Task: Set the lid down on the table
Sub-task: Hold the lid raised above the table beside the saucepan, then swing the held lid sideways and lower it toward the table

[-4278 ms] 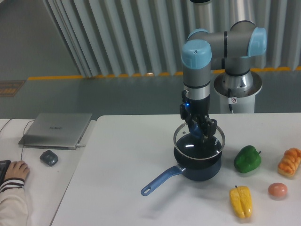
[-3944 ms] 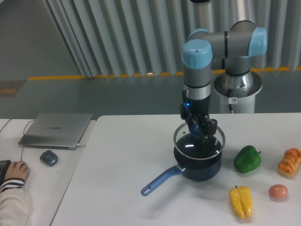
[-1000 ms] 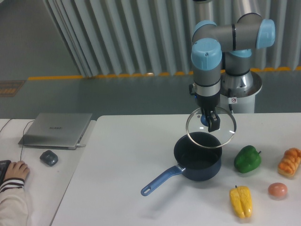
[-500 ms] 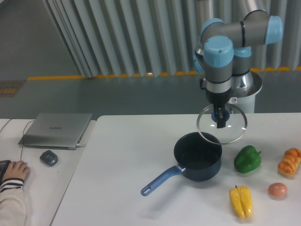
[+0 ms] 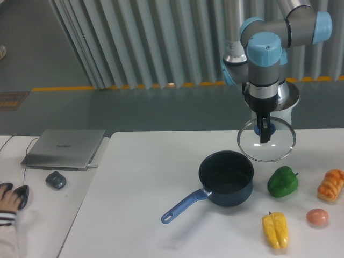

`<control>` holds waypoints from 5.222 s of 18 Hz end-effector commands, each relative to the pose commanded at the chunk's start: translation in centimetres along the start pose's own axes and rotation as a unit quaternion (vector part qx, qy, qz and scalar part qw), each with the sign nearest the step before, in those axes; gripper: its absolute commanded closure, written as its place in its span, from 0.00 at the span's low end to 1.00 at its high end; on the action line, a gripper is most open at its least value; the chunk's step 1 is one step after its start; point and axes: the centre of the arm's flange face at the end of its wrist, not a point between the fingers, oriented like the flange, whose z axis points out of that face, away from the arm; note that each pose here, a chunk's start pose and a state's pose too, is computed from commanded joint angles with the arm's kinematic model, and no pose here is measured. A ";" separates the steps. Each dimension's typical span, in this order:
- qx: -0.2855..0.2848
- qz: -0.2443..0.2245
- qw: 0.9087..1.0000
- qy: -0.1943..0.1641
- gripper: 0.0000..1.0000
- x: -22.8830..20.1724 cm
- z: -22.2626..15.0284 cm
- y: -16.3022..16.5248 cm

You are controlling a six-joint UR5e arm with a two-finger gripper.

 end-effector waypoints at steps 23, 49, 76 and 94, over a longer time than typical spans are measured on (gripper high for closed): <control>-0.098 0.079 0.991 0.041 0.53 1.3 3.6 -4.4; -0.107 0.124 0.985 0.053 0.55 2.7 3.3 -4.0; -0.189 0.077 0.978 0.033 0.55 1.0 9.0 -9.8; -0.238 0.062 0.969 0.029 0.55 0.9 10.3 -10.9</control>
